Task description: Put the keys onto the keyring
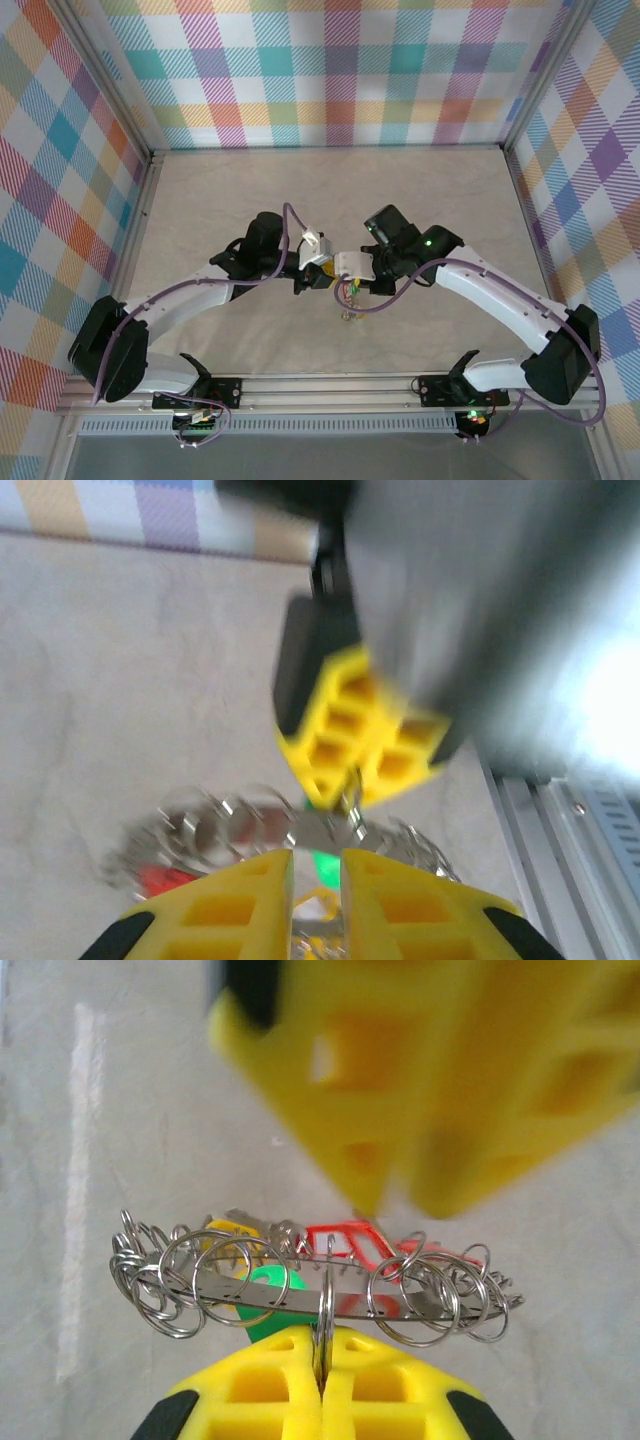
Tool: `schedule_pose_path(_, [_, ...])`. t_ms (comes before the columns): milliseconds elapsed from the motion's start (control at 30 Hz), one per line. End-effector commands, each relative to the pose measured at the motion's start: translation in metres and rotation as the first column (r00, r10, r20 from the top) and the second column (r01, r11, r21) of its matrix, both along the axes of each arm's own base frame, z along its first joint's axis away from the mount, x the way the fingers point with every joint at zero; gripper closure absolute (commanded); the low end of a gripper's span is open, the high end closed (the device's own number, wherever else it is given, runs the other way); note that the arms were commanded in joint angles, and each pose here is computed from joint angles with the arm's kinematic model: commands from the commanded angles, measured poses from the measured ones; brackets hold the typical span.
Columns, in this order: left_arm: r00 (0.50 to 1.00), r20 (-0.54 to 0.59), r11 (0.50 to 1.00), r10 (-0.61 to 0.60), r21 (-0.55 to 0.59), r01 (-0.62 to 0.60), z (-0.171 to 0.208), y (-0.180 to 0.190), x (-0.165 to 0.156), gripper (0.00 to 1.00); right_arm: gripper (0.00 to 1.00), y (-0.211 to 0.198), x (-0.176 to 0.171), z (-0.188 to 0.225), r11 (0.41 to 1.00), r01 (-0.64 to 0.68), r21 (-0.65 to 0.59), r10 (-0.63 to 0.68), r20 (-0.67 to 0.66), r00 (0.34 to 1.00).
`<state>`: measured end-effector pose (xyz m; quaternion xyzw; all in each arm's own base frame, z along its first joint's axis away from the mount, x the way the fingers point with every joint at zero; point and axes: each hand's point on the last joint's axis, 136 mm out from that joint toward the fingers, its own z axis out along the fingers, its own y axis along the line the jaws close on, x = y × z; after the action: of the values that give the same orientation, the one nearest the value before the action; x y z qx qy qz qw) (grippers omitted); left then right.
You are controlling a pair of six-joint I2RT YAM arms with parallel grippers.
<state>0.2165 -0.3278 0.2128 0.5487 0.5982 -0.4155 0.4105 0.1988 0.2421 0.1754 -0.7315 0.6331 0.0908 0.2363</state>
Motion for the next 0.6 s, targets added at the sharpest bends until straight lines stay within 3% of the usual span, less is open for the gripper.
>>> schedule_pose_path(0, [0.998,0.061,0.995,0.021,-0.096,-0.015,0.026,-0.005,0.004,0.80,1.00,-0.001,-0.011,0.000,0.998,-0.059,-0.014,0.059,-0.026,0.998])
schedule_pose_path(567, [0.996,0.023,0.991,-0.088,-0.099,0.090,0.004,-0.007,-0.015,0.82,1.00,0.013,-0.006,0.022,0.992,-0.039,0.118,0.044,-0.035,0.998])
